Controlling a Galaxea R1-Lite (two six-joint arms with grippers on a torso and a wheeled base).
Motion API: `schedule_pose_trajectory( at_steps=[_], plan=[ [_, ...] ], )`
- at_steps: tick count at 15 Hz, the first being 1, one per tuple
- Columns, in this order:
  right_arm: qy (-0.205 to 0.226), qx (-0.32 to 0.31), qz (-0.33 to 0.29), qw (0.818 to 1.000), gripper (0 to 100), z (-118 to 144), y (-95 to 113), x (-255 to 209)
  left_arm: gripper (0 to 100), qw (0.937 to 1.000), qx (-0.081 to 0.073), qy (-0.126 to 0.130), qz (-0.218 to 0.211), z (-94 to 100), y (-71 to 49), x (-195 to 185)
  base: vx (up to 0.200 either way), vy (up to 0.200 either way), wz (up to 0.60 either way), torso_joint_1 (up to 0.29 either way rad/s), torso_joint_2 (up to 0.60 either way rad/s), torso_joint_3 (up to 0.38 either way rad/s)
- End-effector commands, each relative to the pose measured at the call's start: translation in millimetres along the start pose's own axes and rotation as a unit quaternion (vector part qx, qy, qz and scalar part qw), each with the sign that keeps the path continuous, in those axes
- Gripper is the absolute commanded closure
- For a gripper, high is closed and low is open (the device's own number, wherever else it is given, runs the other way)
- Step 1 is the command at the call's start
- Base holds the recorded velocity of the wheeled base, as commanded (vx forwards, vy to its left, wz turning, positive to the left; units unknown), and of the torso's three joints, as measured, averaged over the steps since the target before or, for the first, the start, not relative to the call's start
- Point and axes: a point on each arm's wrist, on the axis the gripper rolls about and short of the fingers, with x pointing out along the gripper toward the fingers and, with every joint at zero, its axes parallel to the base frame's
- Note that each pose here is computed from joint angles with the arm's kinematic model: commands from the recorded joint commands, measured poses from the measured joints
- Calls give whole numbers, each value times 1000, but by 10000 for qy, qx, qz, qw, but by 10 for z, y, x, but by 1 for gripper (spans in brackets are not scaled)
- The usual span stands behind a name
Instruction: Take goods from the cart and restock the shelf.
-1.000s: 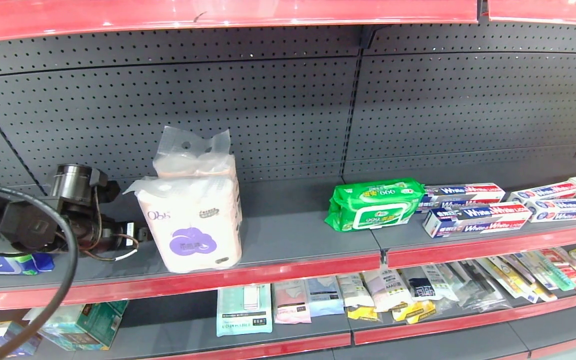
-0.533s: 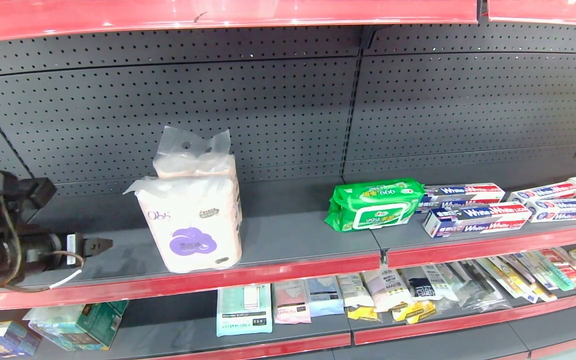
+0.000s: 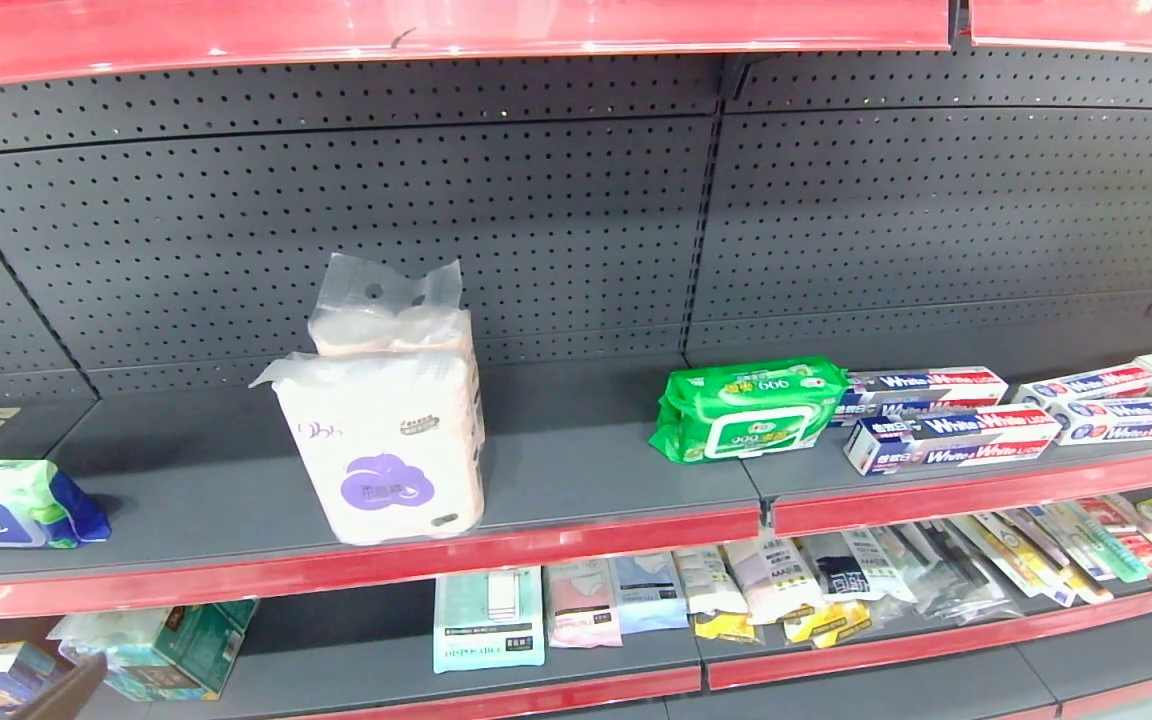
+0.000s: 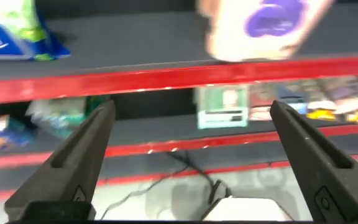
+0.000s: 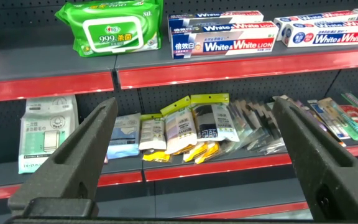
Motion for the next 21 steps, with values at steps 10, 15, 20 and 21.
schedule_pose_trajectory(
  at_steps=[10,15,20,21],
  plan=[
    [-1,-1,2,10000,0,2,0,1,0,9831,-167,-1484,1055,-779,51,-417,0,0,0,0,0,0],
    [6,-16,2,10000,0,0,0,1,0,9823,-84,-1513,1097,-777,53,-413,0,0,0,0,0,0],
    [6,-16,18,10000,0,0,0,1,0,9828,127,-1490,1083,-777,51,-413,0,0,480,2,1,4],
    [6,-16,18,10000,0,0,0,1,0,9831,131,-1490,1053,-777,50,-412,0,0,600,7,7,2]
  ],
)
